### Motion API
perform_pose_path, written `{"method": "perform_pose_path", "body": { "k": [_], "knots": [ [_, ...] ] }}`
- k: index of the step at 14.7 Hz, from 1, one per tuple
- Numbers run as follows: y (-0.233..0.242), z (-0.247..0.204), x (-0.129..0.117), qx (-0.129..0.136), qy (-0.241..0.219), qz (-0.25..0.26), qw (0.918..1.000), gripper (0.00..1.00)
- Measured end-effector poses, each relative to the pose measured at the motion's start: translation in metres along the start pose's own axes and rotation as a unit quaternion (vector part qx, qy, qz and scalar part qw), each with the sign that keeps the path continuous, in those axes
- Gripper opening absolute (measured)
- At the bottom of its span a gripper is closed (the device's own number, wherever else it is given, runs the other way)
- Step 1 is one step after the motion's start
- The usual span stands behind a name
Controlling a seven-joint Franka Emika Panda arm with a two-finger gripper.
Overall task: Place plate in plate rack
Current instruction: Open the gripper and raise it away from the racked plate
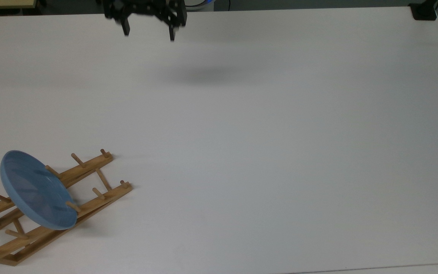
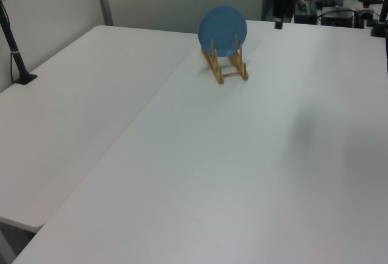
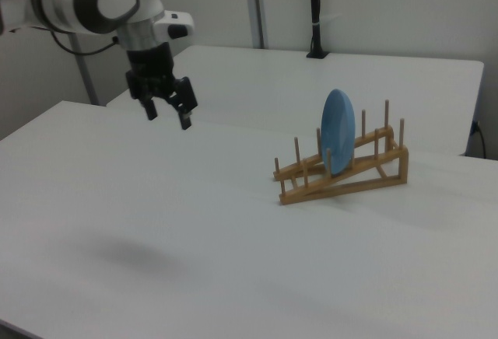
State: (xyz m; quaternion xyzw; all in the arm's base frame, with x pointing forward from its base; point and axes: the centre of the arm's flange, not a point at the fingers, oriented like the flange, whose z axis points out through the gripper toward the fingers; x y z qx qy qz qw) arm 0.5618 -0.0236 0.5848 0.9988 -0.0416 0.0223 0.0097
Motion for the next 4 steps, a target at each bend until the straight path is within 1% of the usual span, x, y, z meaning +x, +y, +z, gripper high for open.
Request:
{"method": "perform_pose_path", "body": {
  "k": [1, 2, 4],
  "knots": [
    [0.002, -0.004, -0.014, 0.004, -0.012, 0.001, 0.9999, 1.00],
    [0.004, -0.005, -0.020, 0.005, -0.019, 0.001, 0.9998, 1.00],
    [0.005, -0.006, -0.026, 0.005, -0.028, 0.001, 0.9996, 1.00]
  ]
}}
